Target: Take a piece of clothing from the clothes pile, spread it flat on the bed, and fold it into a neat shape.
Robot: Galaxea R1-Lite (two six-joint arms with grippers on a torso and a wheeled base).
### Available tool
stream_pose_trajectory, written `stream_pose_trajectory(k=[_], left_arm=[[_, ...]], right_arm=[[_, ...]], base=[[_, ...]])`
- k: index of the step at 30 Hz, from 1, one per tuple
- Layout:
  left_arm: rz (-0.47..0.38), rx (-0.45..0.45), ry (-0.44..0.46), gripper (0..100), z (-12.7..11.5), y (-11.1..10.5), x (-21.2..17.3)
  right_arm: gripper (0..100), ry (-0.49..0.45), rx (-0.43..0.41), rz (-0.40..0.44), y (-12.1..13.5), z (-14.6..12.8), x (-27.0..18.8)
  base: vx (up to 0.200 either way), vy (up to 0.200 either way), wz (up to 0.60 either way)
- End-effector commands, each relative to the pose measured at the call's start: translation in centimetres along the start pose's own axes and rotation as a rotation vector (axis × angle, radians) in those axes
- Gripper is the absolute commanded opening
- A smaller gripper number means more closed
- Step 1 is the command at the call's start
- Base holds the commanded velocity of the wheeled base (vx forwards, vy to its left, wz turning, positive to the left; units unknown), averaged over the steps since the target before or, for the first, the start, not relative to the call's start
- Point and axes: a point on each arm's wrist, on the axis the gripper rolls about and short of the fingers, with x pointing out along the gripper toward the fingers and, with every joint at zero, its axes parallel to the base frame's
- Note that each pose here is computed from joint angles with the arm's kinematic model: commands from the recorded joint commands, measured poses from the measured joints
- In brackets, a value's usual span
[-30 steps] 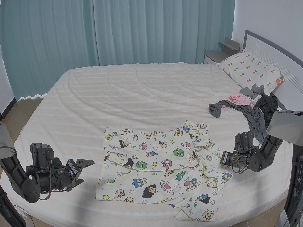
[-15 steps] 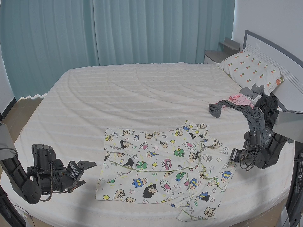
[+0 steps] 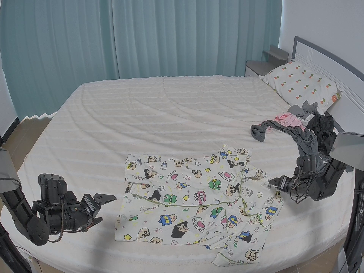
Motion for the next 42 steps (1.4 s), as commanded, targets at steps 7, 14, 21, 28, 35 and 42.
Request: stream_pose_trajectory(k=[7, 14, 21, 28, 35, 42], left_arm=[[0.001, -0.001, 0.003, 100, 0.0, 0.0, 0.1], [0.000, 0.001, 0.002, 100, 0.0, 0.0, 0.1], [0.001, 0.001, 0.004, 100, 0.0, 0.0, 0.1], [0.000, 0.002, 0.002, 100, 0.0, 0.0, 0.0], [0.000, 0.003, 0.003, 100, -0.1, 0.0, 0.0], [0.001, 0.003, 0.005, 100, -0.1, 0.0, 0.1]], right_arm=[[100, 0.088, 0.032, 0.070, -0.5, 1.6, 2.7], [100, 0.101, 0.038, 0.061, -0.8, 1.3, 4.5], [0, 0.076, 0.035, 0.062, -0.6, 2.0, 4.2], [0, -0.001, 0.077, 0.006, -2.6, 4.3, 3.0], [0, -0.026, 0.106, -0.043, -4.8, 4.9, 2.5], [0, -0.038, 0.107, -0.048, -5.2, 5.2, 2.6]], base=[[0.000, 0.000, 0.00], [0.000, 0.000, 0.00], [0.000, 0.000, 0.00], [0.000, 0.000, 0.00], [0.000, 0.000, 0.00], [0.000, 0.000, 0.00]])
